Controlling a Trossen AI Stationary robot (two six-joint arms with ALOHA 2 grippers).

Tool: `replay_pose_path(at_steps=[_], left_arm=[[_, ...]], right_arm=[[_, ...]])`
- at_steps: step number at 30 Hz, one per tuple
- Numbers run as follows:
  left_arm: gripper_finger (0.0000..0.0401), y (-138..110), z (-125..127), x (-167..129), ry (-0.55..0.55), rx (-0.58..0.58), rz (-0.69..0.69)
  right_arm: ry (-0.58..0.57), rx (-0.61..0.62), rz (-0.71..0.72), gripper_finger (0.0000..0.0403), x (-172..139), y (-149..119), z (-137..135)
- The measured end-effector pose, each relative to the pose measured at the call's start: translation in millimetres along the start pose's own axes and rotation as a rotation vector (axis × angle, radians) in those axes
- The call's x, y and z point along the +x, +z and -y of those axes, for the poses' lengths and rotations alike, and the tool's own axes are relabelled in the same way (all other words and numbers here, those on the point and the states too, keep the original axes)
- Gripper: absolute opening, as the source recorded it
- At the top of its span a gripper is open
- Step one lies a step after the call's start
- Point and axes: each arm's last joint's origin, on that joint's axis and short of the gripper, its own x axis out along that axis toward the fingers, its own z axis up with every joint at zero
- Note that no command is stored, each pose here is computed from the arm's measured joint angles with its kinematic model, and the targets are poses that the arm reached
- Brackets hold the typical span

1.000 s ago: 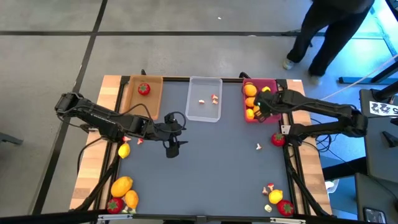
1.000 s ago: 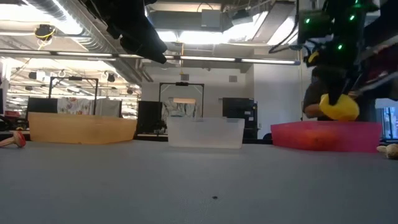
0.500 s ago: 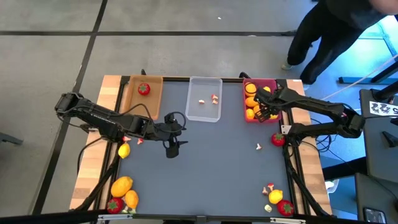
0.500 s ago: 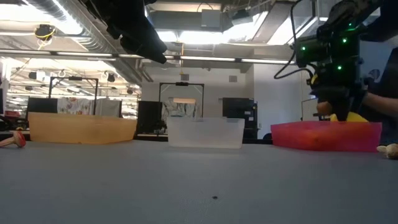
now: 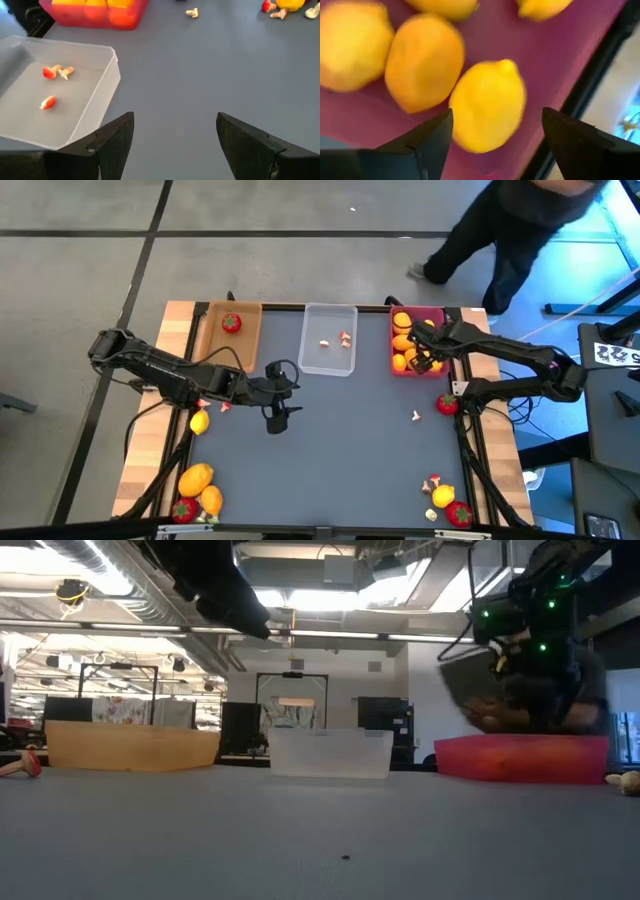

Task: Sort produce into baskets
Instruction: Put the lemon into the pink bin

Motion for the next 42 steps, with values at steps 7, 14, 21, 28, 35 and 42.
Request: replay_pose_path(at_steps=[7, 14, 21, 28, 35, 42], left_arm=[[0.0278, 7.0, -0.9, -7.1, -0.001, -0.012, -0.035], [0.0278, 5.6, -0.1, -35.1, 0.024, -0.070, -0.222], [0.0278, -22.8, -0.6, -48.3, 0.134, -0.198, -0.483], [0.0278, -58.9, -5.0, -50.6, 0.221, -0.480, -0.761], [0.0278, -101.2, -5.8, -48.5, 0.336, -0.724, -1.056], [0.0278, -125.9, -7.9, -44.6, 0.461, -0.735, -1.189]], right_arm=[[0.170, -0.009, 0.123, 0.0305, -45.0, 11.8, -0.7], [0.458, -0.088, 0.403, 0.0305, -92.3, 4.6, -34.9], [0.791, -0.195, 0.632, 0.0305, -132.1, -13.8, -92.9], [0.935, -0.415, 0.774, 0.0305, -151.0, -38.2, -137.9], [0.853, -0.487, 0.745, 0.0305, -135.9, -46.1, -166.9], [0.810, -0.516, 0.704, 0.0305, -121.3, -45.7, -184.3]])
